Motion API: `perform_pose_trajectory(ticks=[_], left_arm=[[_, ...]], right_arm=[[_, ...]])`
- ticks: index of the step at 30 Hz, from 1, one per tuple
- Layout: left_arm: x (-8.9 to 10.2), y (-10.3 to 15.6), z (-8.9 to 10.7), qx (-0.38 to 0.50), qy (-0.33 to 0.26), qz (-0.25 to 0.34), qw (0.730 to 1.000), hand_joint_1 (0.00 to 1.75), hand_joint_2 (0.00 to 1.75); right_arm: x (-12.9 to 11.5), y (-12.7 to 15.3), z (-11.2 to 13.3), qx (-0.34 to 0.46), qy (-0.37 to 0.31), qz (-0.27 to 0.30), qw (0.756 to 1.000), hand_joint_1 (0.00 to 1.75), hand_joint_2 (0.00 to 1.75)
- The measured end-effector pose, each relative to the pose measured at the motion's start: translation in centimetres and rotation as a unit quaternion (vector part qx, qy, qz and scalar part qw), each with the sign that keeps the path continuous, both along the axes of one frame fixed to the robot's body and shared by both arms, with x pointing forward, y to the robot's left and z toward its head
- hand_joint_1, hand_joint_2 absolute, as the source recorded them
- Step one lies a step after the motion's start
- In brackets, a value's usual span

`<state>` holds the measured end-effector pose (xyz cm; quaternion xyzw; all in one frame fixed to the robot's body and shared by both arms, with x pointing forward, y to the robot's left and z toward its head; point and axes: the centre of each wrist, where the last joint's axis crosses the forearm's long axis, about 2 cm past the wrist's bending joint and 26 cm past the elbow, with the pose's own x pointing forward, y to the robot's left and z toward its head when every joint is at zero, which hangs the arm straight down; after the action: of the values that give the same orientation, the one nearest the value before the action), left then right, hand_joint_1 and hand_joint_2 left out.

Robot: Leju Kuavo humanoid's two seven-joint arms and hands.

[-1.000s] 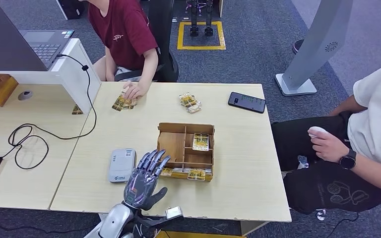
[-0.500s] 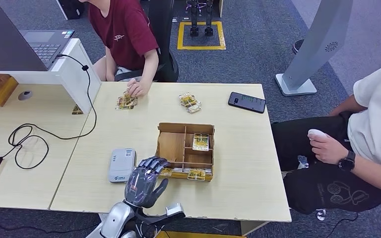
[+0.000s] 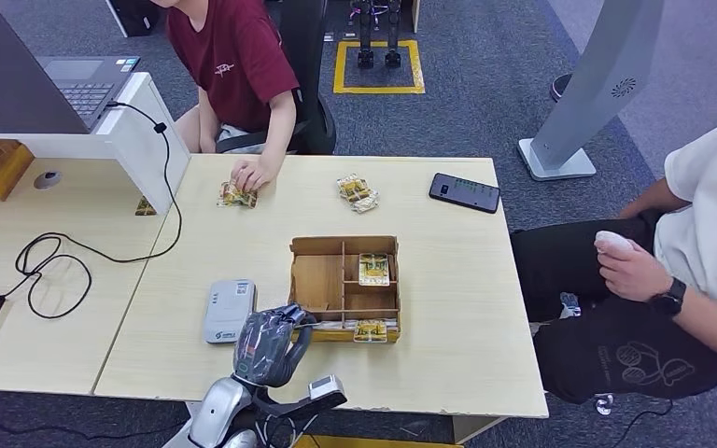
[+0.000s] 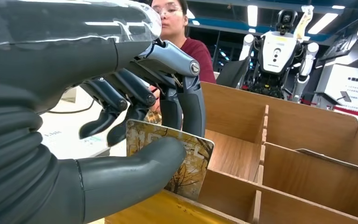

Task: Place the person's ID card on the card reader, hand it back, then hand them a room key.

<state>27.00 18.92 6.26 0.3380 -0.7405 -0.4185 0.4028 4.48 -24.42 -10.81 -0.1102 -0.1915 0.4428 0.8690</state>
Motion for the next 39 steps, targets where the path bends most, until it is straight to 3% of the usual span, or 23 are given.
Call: perform_pose_trajectory(ticks=[6,16,22,26,34,39], left_arm=[[0.2,-0.1,0.6,-0.043,0.009,-0.015,0.999,1.75,1.75],[1.6,0.1,10.4,-0.166,-0.079,-0.077,0.98,1.75,1.75],[2.5,1.8,13.5,-0.152,-0.144,-0.06,0.976,1.75,1.75],[4.7,3.2,15.3,-0.111,-0.181,-0.004,0.977,1.75,1.75],[9.2,5.6,14.9,-0.023,-0.174,0.098,0.98,1.75,1.75],[10.9,7.2,14.1,-0.008,-0.15,0.137,0.979,1.75,1.75]], right_arm=[[0.0,0.0,0.0,-0.001,-0.002,-0.002,1.0,0.0,0.0],[-0.7,-0.2,-0.1,0.001,-0.004,-0.027,1.0,0.0,0.0],[-0.9,-0.3,-0.1,0.002,-0.003,-0.025,1.0,0.0,0.0],[-0.8,-0.2,-0.1,0.002,-0.002,-0.016,1.0,0.0,0.0],[-0.3,-0.2,0.0,0.002,0.002,-0.006,1.0,0.0,0.0],[-0.2,-0.2,0.0,-0.001,0.002,-0.001,1.0,0.0,0.0]])
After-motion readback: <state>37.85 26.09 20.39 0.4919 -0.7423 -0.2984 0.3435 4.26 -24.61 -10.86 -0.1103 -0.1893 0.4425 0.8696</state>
